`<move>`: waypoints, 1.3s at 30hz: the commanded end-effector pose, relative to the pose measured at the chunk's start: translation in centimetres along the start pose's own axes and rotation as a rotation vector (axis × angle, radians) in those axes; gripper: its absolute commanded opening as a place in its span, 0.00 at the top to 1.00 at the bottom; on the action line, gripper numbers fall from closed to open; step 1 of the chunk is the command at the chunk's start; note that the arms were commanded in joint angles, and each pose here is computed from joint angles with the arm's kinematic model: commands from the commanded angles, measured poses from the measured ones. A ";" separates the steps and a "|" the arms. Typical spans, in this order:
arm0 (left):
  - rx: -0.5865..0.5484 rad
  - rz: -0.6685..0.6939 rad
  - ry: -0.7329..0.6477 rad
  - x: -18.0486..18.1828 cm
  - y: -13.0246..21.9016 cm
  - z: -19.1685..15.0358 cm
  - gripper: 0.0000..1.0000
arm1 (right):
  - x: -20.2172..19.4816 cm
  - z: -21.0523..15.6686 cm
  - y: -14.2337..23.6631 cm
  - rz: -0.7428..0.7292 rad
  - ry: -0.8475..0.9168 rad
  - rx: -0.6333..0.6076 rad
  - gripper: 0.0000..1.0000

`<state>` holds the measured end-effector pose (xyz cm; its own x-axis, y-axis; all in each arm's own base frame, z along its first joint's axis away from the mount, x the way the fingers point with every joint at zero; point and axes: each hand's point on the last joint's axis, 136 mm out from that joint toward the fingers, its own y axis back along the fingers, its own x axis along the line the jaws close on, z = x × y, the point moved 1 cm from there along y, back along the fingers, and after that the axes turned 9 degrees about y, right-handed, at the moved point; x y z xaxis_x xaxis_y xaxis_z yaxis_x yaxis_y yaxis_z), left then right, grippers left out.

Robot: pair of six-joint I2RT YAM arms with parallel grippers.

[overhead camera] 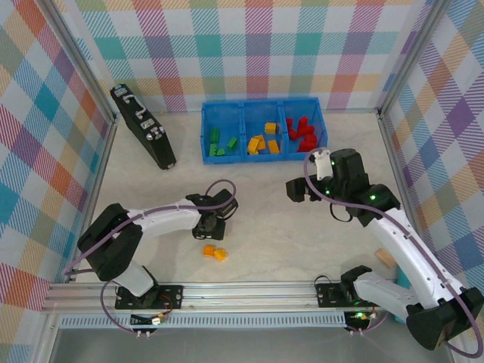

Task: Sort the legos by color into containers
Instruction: Pick up the lego from the middle-left of the table, then place the lego in the container.

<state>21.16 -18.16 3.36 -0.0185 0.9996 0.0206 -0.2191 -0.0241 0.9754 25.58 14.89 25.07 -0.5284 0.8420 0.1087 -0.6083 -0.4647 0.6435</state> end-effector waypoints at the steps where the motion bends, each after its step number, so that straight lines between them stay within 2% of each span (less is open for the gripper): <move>1: -0.011 -0.036 -0.015 -1.3 0.3 0.5 0.56 | -0.3 0.3 0.5 -0.023 0.022 -0.031 0.01; 5: -0.016 -0.027 -0.042 -1.9 0.9 1.4 0.78 | -0.5 0.0 0.7 -0.039 0.029 -0.034 0.01; 6: -0.027 -0.014 -0.051 -1.9 1.2 1.9 0.80 | -0.6 -0.1 0.8 -0.042 0.027 -0.033 0.01; 11: -0.118 -0.011 -0.104 -3.0 4.2 6.3 0.80 | -0.8 -0.5 1.0 -0.056 0.030 -0.028 0.01; 18: -0.375 -0.063 -0.075 -4.0 9.3 19.0 0.79 | -0.9 -0.2 0.8 -0.059 0.050 -0.029 0.01; 22: -0.441 -0.052 -0.034 -3.6 9.0 25.1 0.79 | -0.8 0.3 0.3 -0.053 0.073 -0.043 0.01; 25: -0.465 -0.057 -0.010 -3.6 7.7 28.3 0.79 | -0.9 0.8 -0.3 -0.052 0.076 -0.051 0.01; 34: -0.455 -0.047 0.015 -3.2 3.3 33.4 0.78 | -0.9 1.7 -1.0 -0.045 0.064 -0.073 0.01; 39: -0.458 -0.039 0.026 -2.6 3.2 34.3 0.67 | -1.1 1.2 -1.0 -0.054 0.059 -0.061 0.01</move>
<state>53.28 -20.71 11.85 -0.0305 0.9995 -0.0124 -0.6014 -0.0085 0.7989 27.24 14.75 24.45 -0.5284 0.8485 0.0303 -0.6530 -0.4289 0.6242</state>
